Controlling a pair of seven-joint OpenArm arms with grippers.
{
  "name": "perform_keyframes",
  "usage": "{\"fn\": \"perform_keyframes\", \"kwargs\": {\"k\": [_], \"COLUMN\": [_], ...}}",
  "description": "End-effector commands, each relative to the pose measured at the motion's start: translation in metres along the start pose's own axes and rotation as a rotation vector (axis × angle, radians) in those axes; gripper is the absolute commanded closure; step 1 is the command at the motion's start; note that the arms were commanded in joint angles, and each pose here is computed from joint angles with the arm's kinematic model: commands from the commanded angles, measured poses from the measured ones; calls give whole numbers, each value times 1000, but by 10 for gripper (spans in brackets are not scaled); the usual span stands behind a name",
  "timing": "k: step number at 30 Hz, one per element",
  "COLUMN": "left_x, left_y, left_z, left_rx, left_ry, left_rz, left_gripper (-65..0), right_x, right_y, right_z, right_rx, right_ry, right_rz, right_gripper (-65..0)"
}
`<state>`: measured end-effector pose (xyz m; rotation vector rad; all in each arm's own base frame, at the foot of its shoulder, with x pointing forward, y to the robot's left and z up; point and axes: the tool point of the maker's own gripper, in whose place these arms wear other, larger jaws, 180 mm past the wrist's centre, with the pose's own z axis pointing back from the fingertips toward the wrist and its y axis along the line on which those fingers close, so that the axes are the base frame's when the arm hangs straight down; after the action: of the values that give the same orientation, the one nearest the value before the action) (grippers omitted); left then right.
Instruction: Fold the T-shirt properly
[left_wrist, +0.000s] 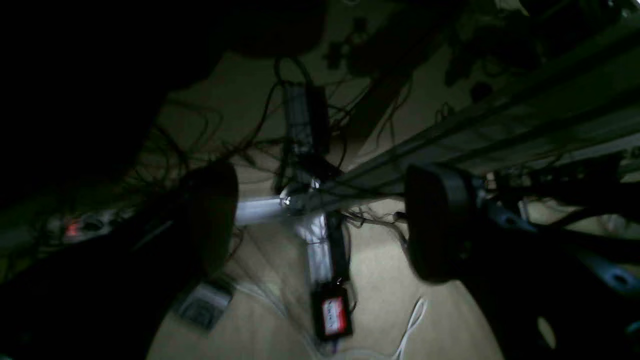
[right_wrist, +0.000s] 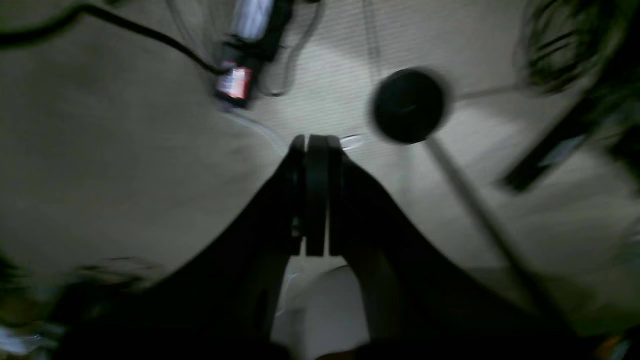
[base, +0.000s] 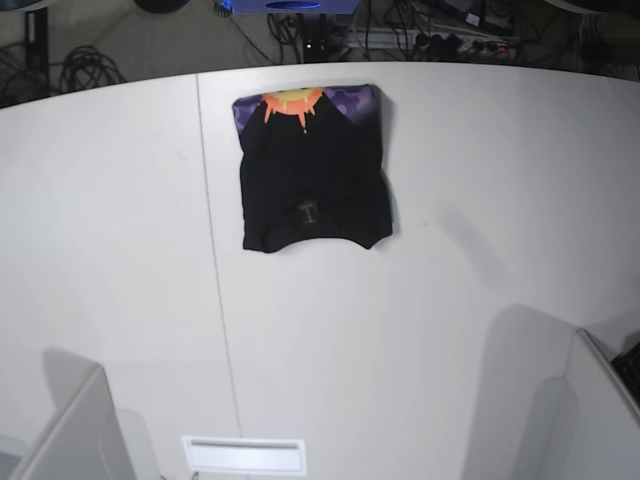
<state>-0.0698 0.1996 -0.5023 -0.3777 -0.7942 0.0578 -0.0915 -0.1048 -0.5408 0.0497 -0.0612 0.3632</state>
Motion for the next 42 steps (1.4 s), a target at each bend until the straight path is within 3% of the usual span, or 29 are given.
{"fn": "perform_keyframes", "kwargs": {"k": [1,4,8,14,18,24,29,34,42], "left_x": [-5,-18,-34,-58,-73,-98,-102,-91,-91], "left_y": [3,10,19,24,34,29,26,28,26], "left_z": [7,1,-9,-26,-35,-61,-84,-104,-106], "left_rx": [14,47,92,164,242,273,250,238,235], "left_ry": [2,30,68,131,219,417,539,555,551], "left_rz": [25,64,121,231,167,119,121,117,121], "left_gripper": [-495,-495,-495,-495,-502,-504,-505,-505,-505], "right_x": [-6,-12,-21,-21,-21,-13,6,20,30], "right_y": [-3,-9,-26,-59,-87,-77,-74,-69,-77], "right_z": [-2,-17,-35,-60,-82,-110,-114,-114,-115], "right_rx": [9,24,-10,-84,-121,7,7,12,0], "right_ry": [16,63,109,65,72,86,13,-66,-90], "right_rz": [-27,-104,-107,-93,-84,-125,-137,-139,-137], "right_gripper": [0,0,0,0,0,0,0,0,0]}}
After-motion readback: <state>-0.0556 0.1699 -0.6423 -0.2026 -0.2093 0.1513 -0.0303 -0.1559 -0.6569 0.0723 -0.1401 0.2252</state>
